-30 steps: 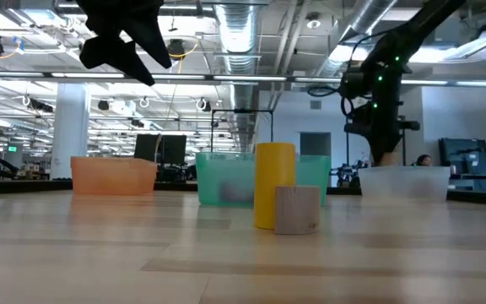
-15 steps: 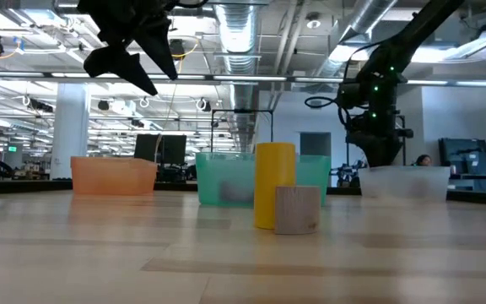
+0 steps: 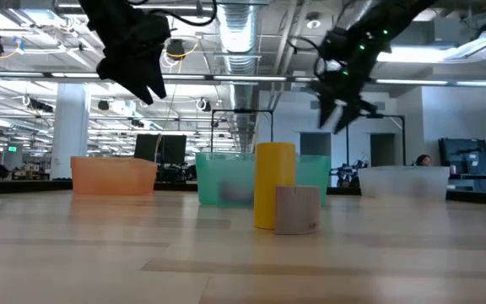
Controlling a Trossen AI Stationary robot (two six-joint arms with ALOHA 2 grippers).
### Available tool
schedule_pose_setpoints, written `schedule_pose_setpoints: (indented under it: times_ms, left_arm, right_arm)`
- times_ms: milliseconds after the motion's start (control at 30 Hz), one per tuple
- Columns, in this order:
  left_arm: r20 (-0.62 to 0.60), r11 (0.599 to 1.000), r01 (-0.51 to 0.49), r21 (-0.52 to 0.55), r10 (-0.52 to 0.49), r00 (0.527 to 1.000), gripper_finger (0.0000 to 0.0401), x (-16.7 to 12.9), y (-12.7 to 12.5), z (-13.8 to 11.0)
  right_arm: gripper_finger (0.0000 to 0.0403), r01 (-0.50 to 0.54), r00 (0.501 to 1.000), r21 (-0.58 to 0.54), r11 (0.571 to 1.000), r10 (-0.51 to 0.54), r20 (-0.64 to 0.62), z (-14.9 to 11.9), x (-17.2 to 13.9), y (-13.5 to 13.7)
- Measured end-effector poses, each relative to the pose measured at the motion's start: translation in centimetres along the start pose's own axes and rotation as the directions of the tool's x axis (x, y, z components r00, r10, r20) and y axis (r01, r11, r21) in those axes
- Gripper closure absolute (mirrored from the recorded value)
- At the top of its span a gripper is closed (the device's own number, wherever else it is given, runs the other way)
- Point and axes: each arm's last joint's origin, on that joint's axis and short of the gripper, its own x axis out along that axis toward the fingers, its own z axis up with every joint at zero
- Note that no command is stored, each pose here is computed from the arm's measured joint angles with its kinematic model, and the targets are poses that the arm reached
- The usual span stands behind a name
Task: Sort & place blocks by color
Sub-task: Put the red block into the blue bin
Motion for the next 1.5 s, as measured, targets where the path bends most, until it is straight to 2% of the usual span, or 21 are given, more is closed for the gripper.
schedule_pose_setpoints:
  times_ms: [100,167,267,333,433,600,700,733,767,800,833,933,1000,1133,1267,1367,1500]
  left_arm:
    - [-0.004,0.999,-0.005,0.035,0.006,1.000,0.0170,-0.8,1.1,0.0]
    - [-0.073,0.998,0.038,0.058,-0.034,0.997,0.0170,-1.7,1.7,-0.7]
    - [-0.259,0.966,0.232,0.117,-0.196,0.946,0.0170,-3.3,1.4,-2.6]
    - [-0.379,0.917,0.365,0.163,-0.283,0.881,0.0170,-4.5,0.7,-4.0]
    - [-0.489,0.834,0.509,0.216,-0.358,0.795,0.0170,-6.0,-0.9,-5.9]
    - [-0.568,0.729,0.672,0.133,-0.499,0.654,0.0170,-8.0,-5.5,-8.8]
    - [-0.564,0.603,0.779,0.174,-0.587,0.581,0.0170,-9.3,-9.0,-11.0]
    - [-0.559,0.560,0.804,0.200,-0.609,0.563,0.0170,-9.7,-10.1,-11.8]
    - [-0.558,0.534,0.814,0.228,-0.613,0.559,0.0170,-9.9,-11.1,-12.7]
    - [-0.557,0.530,0.812,0.244,-0.609,0.565,0.0170,-10.0,-11.8,-13.7]
    - [-0.556,0.547,0.802,0.240,-0.600,0.575,0.0169,-10.0,-12.5,-14.6]
    - [-0.578,0.650,0.737,0.184,-0.535,0.616,0.0164,-9.3,-14.0,-17.3]
    - [-0.602,0.684,0.710,0.166,-0.500,0.623,0.0158,-8.8,-14.9,-18.9]
    - [-0.630,0.702,0.683,0.201,-0.442,0.639,0.0142,-7.7,-16.1,-21.5]
    - [-0.602,0.736,0.627,0.255,-0.386,0.699,0.0136,-6.6,-16.7,-23.2]
    - [-0.543,0.774,0.573,0.270,-0.369,0.754,0.0136,-6.0,-16.9,-23.7]
    - [-0.506,0.786,0.543,0.295,-0.354,0.787,0.0136,-5.8,-16.8,-23.8]
  right_arm:
    - [0.0148,-0.107,0.993,-0.035,0.994,0.108,0.037,0.3,0.9,3.3]
    - [0.0148,-0.160,0.986,-0.080,0.984,0.164,0.040,0.2,1.0,5.5]
    - [0.0148,-0.223,0.971,-0.164,0.961,0.234,0.047,-0.2,0.2,8.3]
    - [0.0148,-0.249,0.964,-0.208,0.946,0.264,0.044,-0.5,-0.4,9.6]
    - [0.0148,-0.275,0.956,-0.236,0.932,0.291,0.036,-1.0,-0.8,10.7]
    - [0.0148,-0.269,0.960,-0.244,0.932,0.279,0.005,-1.5,-0.9,10.9]
    - [0.0148,-0.264,0.962,-0.271,0.926,0.273,-0.005,-1.6,-0.8,10.8]
    - [0.0148,-0.263,0.962,-0.285,0.922,0.273,-0.005,-1.6,-0.8,10.8]
    - [0.0148,-0.262,0.962,-0.296,0.919,0.273,-0.006,-1.6,-0.8,10.8]
    - [0.0148,-0.262,0.962,-0.307,0.915,0.273,-0.006,-1.6,-0.8,10.8]
    - [0.0148,-0.261,0.962,-0.319,0.911,0.274,-0.005,-1.6,-0.8,10.8]
    - [0.0148,-0.259,0.962,-0.343,0.903,0.274,-0.005,-1.6,-0.8,10.8]
    - [0.0148,-0.259,0.961,-0.345,0.902,0.275,-0.004,-1.6,-0.8,10.8]
    - [0.0148,-0.260,0.961,-0.360,0.896,0.277,-0.005,-1.6,-0.8,10.8]
    - [0.0148,-0.284,0.955,-0.361,0.888,0.297,-0.019,-1.7,-0.8,10.9]
    - [0.0148,-0.304,0.949,-0.360,0.882,0.314,-0.031,-1.7,-0.8,10.9]
    - [0.0147,-0.315,0.946,-0.350,0.882,0.323,-0.038,-1.7,-0.9,11.0]
